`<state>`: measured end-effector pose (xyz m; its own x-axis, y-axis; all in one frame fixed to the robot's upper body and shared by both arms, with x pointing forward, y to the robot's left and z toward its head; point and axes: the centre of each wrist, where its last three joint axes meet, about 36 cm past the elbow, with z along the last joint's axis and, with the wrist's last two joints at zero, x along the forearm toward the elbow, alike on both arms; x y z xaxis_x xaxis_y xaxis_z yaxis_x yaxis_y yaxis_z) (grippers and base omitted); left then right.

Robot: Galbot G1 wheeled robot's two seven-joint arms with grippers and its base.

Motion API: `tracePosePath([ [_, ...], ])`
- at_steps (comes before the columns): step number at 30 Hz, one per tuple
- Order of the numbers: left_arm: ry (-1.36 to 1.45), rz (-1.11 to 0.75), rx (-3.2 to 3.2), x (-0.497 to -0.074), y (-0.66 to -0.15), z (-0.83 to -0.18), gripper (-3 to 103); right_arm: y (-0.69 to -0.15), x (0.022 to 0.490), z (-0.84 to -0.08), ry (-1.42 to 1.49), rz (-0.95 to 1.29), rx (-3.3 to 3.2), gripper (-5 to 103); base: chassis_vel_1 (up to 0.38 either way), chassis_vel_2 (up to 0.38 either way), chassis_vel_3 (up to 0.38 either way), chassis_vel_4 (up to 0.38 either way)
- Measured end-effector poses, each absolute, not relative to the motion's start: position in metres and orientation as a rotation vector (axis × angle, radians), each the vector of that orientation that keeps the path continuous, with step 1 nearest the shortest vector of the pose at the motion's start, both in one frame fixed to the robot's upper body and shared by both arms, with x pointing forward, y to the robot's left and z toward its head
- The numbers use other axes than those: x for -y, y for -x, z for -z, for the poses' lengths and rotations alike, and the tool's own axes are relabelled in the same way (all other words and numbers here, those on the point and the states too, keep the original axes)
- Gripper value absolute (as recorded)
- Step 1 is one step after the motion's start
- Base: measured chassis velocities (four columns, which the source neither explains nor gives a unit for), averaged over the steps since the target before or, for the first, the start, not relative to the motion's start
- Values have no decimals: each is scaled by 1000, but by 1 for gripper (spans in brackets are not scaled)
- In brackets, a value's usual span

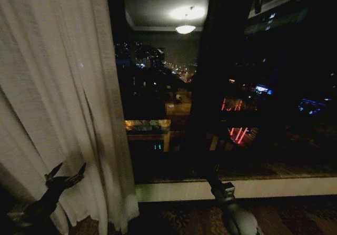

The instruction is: Open the curtains by pulling them apart, changing their state from closed to fully open.

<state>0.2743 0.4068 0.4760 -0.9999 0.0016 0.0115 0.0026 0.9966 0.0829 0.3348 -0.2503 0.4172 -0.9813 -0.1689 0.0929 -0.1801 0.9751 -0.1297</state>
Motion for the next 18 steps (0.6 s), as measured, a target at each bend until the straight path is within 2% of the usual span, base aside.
tracePosePath([
  [18, -23, 39, 3076, -401, -374, -447, 100, -333, 256, -408, -247, -251, 3028, 100, 0, 0, 0, 0],
])
